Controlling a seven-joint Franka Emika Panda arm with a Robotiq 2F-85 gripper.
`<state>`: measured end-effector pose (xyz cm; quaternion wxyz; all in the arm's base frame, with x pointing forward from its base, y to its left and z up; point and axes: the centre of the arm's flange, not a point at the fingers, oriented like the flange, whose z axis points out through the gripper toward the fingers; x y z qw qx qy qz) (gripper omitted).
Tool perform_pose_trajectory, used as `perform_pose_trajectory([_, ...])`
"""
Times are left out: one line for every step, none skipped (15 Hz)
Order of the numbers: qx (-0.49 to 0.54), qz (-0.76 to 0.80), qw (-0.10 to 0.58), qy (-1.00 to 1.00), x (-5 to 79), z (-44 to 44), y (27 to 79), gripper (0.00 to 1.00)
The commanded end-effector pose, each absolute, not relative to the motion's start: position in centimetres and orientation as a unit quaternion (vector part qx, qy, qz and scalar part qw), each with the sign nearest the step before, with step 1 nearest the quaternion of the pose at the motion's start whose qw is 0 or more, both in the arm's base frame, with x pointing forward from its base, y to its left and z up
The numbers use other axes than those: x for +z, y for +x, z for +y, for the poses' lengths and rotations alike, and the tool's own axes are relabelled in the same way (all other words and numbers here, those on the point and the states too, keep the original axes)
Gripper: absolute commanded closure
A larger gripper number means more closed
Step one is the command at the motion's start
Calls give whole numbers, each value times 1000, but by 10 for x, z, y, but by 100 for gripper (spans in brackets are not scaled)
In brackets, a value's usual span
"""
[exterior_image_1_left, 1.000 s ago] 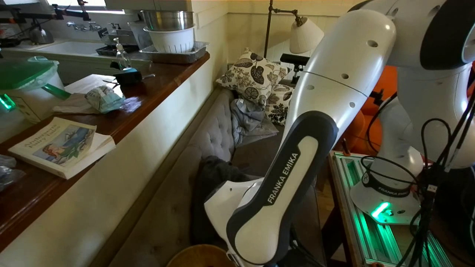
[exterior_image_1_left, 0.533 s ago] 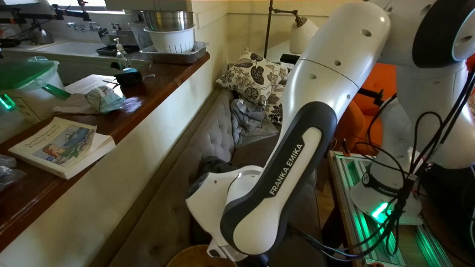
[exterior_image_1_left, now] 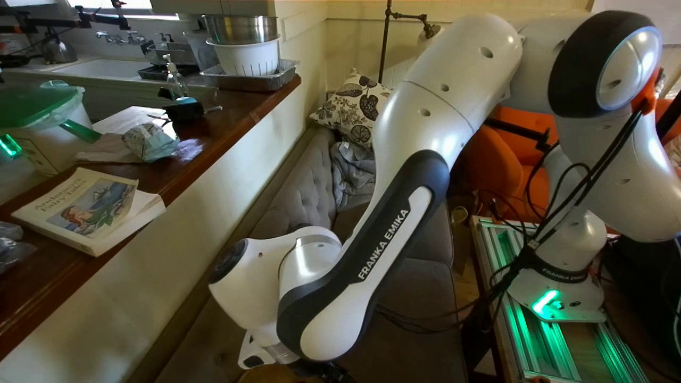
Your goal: Remove the black remote from the wooden bowl and put it on the wooden top counter
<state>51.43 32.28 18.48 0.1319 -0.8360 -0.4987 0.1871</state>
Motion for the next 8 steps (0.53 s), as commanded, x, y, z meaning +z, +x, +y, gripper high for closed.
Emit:
perform_pose_trajectory([161, -580, 99, -793, 128, 355, 555, 0])
perform_pose_trajectory([151, -599, 87, -781, 112, 358, 563, 0])
perform_pose_trajectory([141, -619, 77, -768, 99, 360, 572, 0])
perform_pose_trajectory([137, -640, 69, -753, 88, 359, 579, 0])
perform_pose_trajectory([152, -649, 78, -741, 82, 357, 586, 0])
perform_pose_trajectory([149, -620, 79, -766, 98, 346, 552, 0])
perform_pose_trajectory([149, -629, 81, -759, 88, 345, 557, 0])
perform_pose_trajectory([148, -633, 83, -755, 82, 344, 562, 0])
